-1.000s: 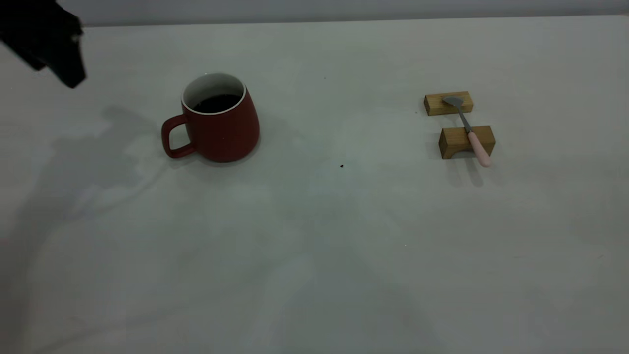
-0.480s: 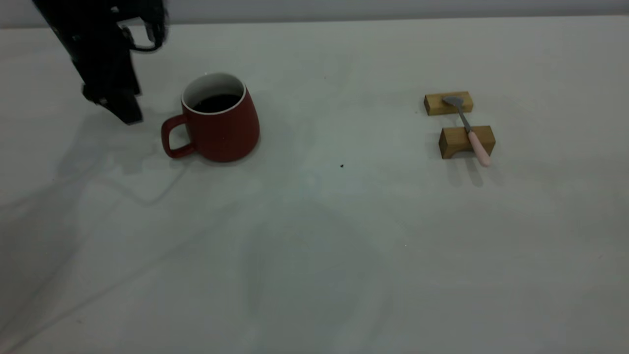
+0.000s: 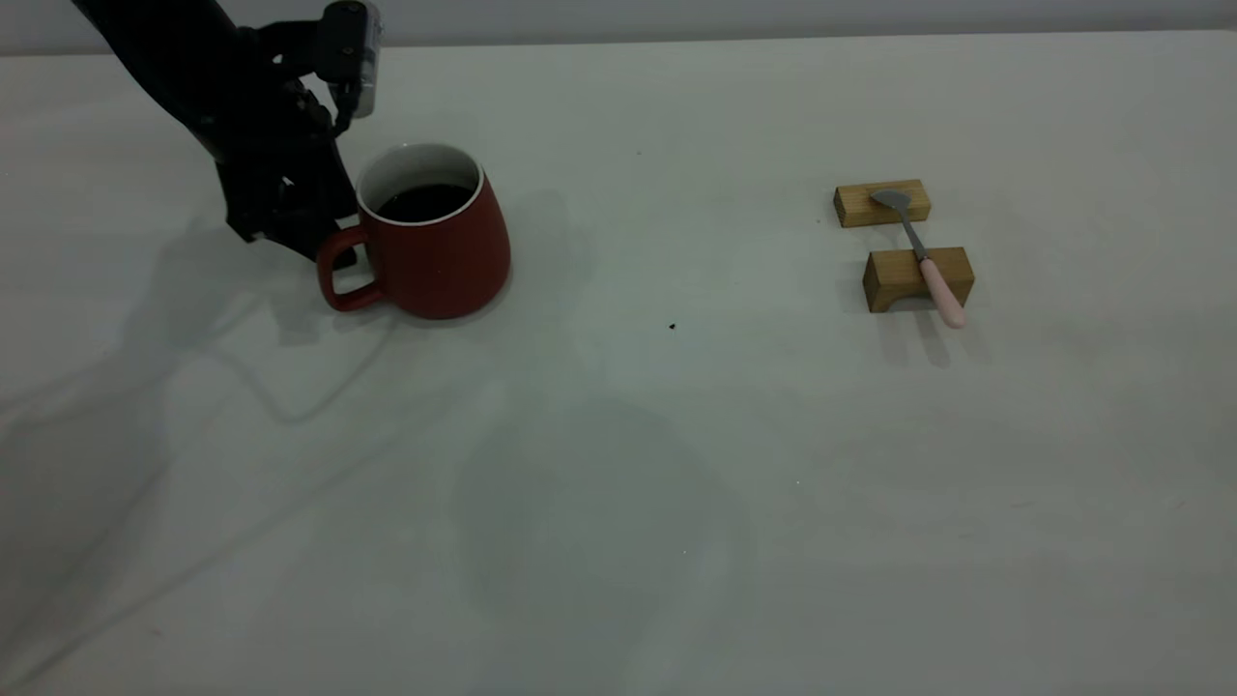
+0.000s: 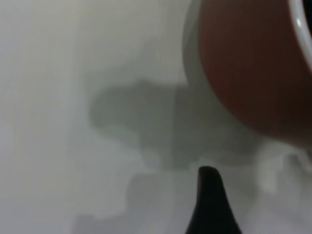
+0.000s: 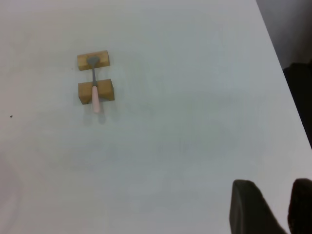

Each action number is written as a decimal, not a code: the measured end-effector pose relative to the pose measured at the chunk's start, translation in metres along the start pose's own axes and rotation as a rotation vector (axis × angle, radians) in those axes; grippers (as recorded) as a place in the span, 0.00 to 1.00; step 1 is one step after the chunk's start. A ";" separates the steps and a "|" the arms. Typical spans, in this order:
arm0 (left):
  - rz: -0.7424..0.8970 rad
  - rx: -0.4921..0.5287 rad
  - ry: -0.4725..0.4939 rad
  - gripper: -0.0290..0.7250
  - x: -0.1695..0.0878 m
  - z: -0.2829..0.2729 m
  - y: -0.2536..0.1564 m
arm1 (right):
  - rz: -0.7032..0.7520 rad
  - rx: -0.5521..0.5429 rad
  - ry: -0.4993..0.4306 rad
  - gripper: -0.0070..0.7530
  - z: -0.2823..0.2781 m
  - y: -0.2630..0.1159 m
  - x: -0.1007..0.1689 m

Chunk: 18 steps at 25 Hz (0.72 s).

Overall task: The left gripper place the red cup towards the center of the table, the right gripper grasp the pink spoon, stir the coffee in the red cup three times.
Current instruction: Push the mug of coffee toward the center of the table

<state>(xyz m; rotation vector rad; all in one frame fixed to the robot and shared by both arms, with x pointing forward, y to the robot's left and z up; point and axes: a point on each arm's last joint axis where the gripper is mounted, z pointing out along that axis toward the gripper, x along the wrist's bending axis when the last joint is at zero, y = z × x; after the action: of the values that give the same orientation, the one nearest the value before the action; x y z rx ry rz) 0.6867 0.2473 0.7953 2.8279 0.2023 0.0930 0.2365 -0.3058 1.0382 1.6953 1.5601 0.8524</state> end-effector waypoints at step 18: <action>0.021 -0.125 -0.022 0.82 -0.023 0.023 0.077 | 0.000 0.000 0.000 0.32 0.000 0.000 0.000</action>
<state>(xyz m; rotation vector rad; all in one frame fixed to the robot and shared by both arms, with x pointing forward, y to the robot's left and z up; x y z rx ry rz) 0.6756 0.1648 0.7960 2.7055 0.1570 0.0765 0.2365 -0.3058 1.0382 1.6953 1.5601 0.8524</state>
